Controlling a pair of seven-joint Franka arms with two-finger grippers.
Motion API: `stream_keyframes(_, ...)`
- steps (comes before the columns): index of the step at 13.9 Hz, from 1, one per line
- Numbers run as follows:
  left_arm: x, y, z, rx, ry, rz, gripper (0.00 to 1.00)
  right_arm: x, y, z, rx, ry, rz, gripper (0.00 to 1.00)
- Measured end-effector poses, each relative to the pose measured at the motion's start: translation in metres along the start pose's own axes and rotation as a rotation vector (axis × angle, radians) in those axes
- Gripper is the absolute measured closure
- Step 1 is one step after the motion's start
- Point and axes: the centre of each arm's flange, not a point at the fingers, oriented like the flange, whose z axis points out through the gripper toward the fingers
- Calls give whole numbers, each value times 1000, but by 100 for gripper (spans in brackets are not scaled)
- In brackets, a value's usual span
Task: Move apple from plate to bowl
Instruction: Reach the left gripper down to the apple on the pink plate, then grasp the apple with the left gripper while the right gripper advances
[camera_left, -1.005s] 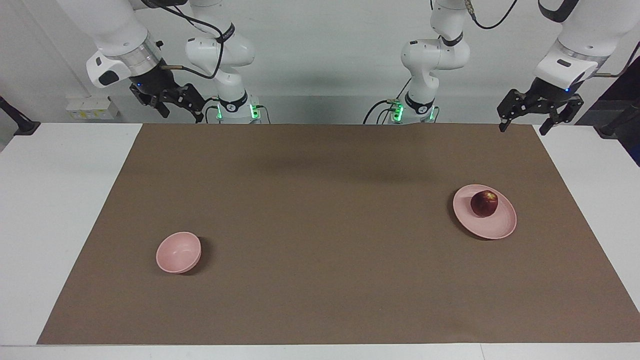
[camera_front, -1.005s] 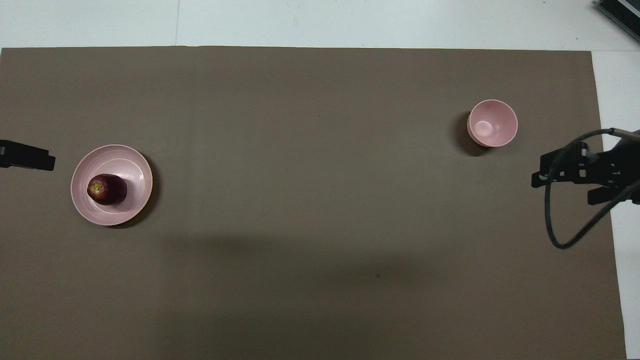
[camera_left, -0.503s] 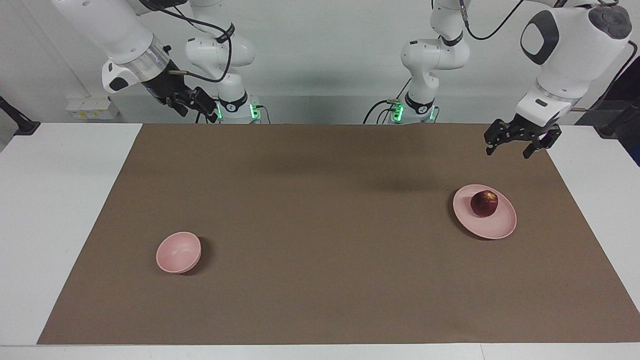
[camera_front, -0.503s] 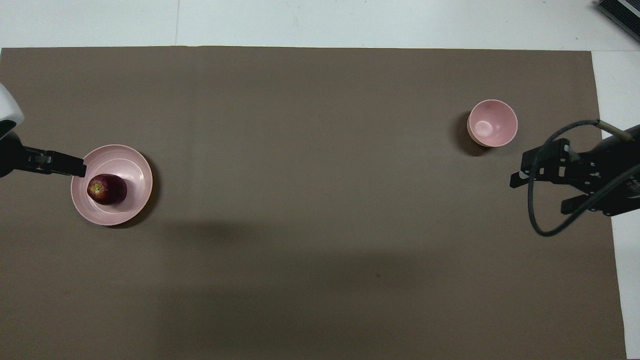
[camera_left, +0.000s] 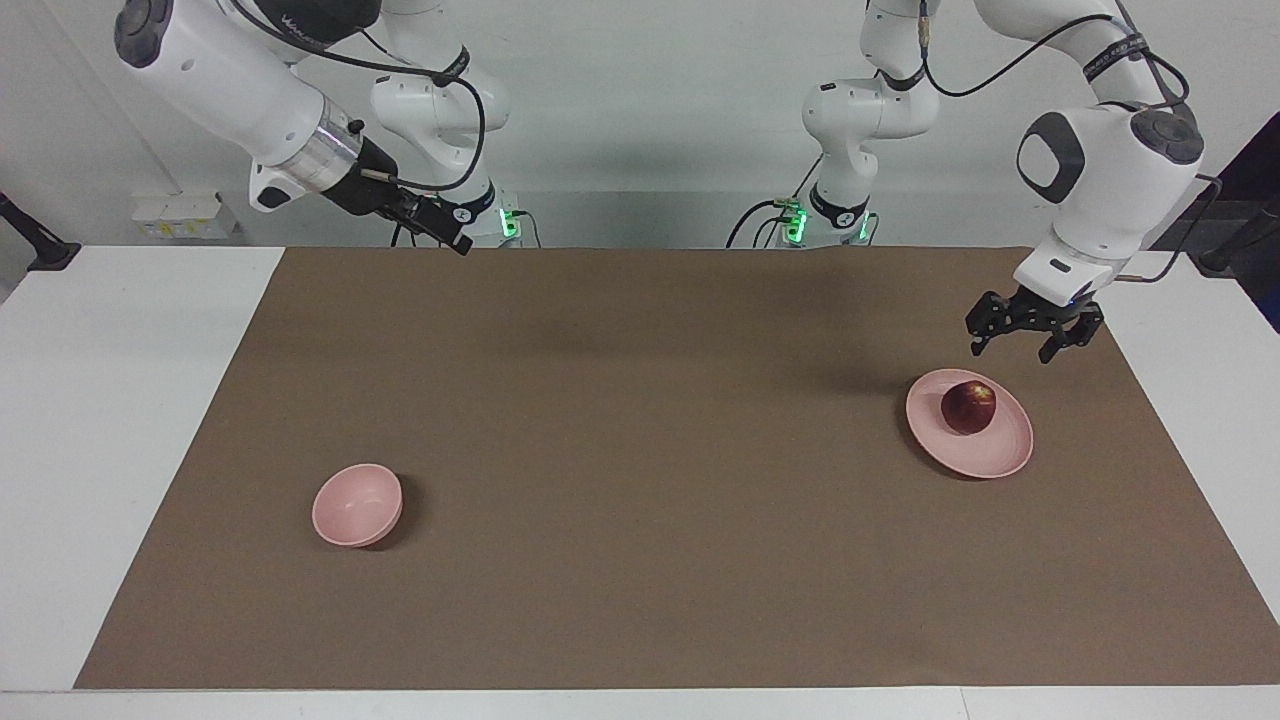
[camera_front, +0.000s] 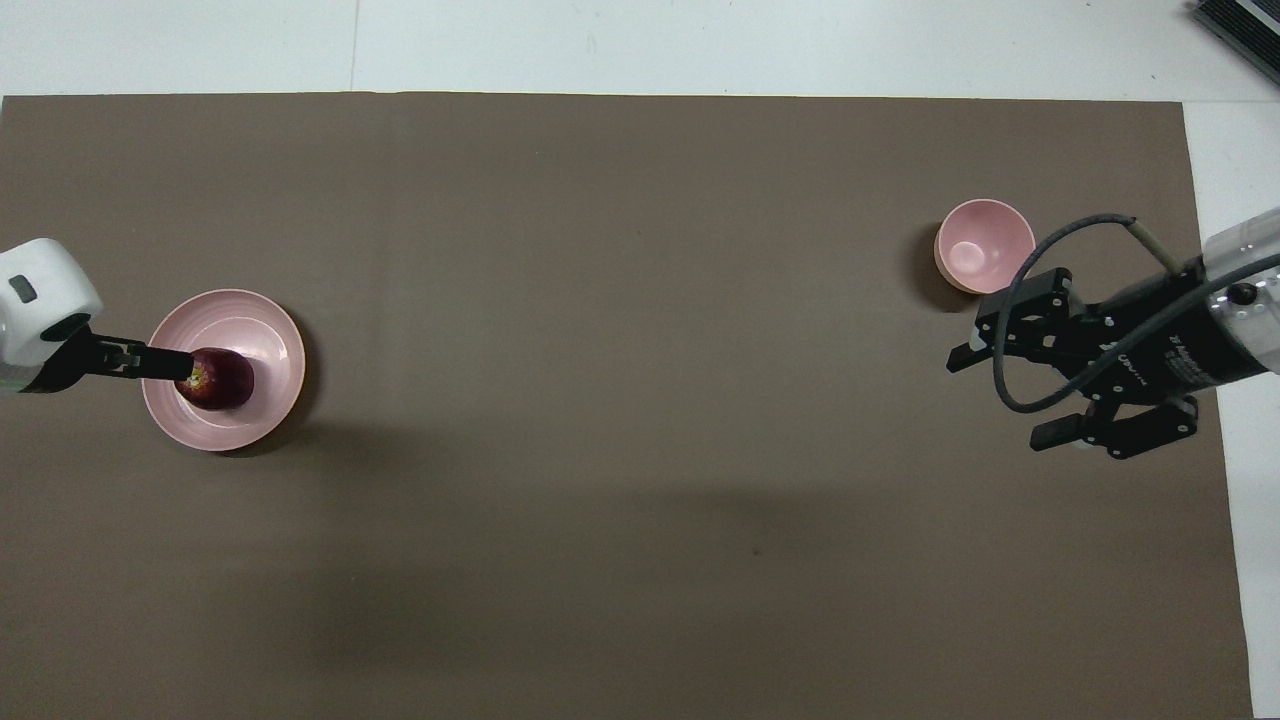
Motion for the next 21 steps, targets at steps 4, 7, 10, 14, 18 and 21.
stream_keyframes(4,-11,-1,59,4,-3,-5,0,14,-20,34,103,-123,166,0)
stream_keyframes(7,-7,-2,97,12,7,-3,0,26,-38,60,179,-209,256,0)
stream_keyframes(10,-5,-4,120,13,-1,-4,2,27,-60,93,274,-250,347,0)
stream_keyframes(14,-5,-4,121,13,-3,-6,24,-9,-106,132,329,-228,440,0)
stream_keyframes(18,3,0,113,12,4,6,24,-37,-128,148,336,-217,472,0)
stream_keyframes(21,19,8,84,-16,-61,21,24,-39,-129,149,332,-220,473,0)
